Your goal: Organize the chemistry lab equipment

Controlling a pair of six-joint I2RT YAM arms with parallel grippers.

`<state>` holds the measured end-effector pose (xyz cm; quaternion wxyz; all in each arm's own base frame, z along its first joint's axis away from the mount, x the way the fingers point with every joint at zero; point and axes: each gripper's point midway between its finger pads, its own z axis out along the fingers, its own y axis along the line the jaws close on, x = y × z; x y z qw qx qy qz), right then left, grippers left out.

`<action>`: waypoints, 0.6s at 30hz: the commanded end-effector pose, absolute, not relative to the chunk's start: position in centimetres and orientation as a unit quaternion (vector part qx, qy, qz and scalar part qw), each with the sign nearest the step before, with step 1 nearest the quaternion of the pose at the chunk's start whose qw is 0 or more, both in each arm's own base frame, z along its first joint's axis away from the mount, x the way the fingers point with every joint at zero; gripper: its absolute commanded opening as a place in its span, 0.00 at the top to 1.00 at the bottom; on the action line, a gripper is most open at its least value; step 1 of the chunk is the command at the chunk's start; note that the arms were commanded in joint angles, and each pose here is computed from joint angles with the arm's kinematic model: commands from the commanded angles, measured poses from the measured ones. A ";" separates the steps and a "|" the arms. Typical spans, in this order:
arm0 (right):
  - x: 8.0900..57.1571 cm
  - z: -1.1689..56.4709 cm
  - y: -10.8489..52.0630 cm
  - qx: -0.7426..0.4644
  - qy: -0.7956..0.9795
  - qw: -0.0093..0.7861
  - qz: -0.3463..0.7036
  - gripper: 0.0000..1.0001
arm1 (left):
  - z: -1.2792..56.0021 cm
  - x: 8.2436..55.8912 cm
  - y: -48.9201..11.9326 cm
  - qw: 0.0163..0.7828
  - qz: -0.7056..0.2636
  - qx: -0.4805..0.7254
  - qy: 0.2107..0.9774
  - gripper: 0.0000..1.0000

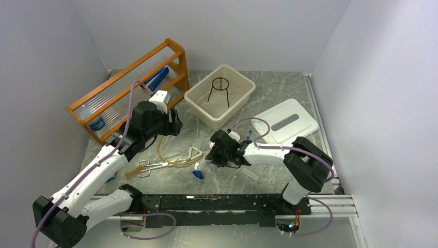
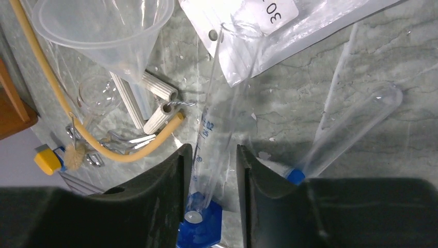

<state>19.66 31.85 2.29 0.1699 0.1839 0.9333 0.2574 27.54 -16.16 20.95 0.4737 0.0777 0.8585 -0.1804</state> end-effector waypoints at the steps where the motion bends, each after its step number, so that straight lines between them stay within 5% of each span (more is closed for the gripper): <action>1: 20.2 2.1 32.0 0.210 0.925 0.182 0.259 0.66 | 21.3 28.2 -16.2 0.490 -0.177 0.078 0.850 0.29; 7: 20.3 4.2 32.4 0.222 0.911 0.189 0.293 0.81 | 21.7 28.1 -16.3 0.494 -0.180 0.078 0.847 0.29; 18: 20.7 11.9 29.2 0.224 0.885 0.256 0.318 0.83 | 22.8 27.9 -16.0 0.505 -0.187 0.068 0.840 0.29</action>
